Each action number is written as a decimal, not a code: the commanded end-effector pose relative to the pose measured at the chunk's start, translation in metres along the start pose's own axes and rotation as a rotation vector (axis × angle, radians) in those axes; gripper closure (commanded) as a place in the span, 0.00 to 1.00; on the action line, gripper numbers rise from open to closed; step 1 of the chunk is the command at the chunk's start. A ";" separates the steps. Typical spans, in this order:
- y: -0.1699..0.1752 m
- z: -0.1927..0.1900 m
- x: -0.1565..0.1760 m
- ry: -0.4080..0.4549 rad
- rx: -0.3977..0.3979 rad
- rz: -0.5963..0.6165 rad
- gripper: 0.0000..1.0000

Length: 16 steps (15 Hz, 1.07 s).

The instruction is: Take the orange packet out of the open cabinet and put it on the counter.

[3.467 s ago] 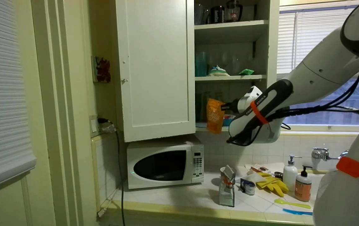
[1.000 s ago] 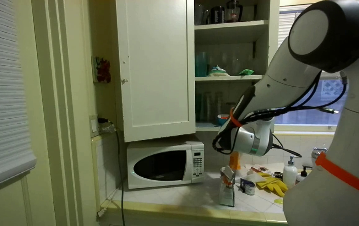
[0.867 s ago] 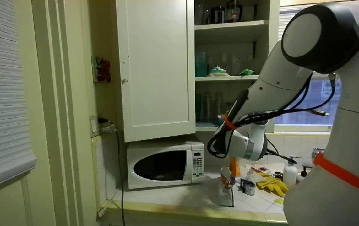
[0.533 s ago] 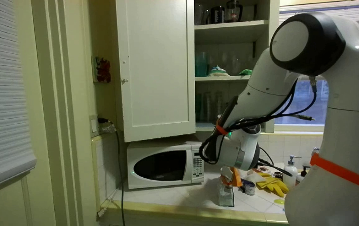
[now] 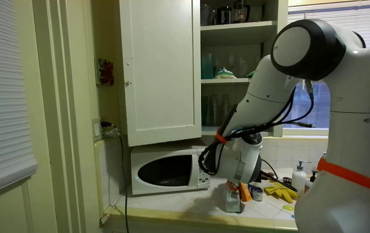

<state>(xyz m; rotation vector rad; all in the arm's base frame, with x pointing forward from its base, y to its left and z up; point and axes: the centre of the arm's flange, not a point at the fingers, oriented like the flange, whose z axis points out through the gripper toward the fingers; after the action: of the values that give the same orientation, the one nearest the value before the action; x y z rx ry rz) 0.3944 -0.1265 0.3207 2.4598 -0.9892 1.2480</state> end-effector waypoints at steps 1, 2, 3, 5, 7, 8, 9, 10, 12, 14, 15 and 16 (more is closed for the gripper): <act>-0.002 -0.001 0.000 0.061 -0.027 -0.010 1.00; 0.000 -0.002 -0.001 0.087 -0.034 -0.008 1.00; 0.002 -0.003 -0.001 0.120 -0.039 -0.006 1.00; 0.005 -0.002 0.000 0.153 -0.049 -0.015 1.00; 0.005 0.002 -0.003 0.139 -0.056 -0.034 1.00; 0.004 0.005 -0.006 0.117 -0.060 -0.045 1.00; 0.004 0.008 -0.010 0.106 -0.064 -0.056 1.00; 0.004 0.011 -0.013 0.097 -0.070 -0.068 1.00; 0.007 0.019 -0.020 0.136 -0.073 -0.093 1.00; 0.009 0.026 -0.023 0.145 -0.069 -0.123 1.00; 0.008 0.028 -0.026 0.145 -0.065 -0.149 1.00; 0.007 0.030 -0.028 0.141 -0.058 -0.179 0.74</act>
<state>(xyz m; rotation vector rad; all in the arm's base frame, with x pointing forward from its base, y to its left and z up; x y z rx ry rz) 0.3921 -0.1326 0.2947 2.3278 -0.8222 1.2860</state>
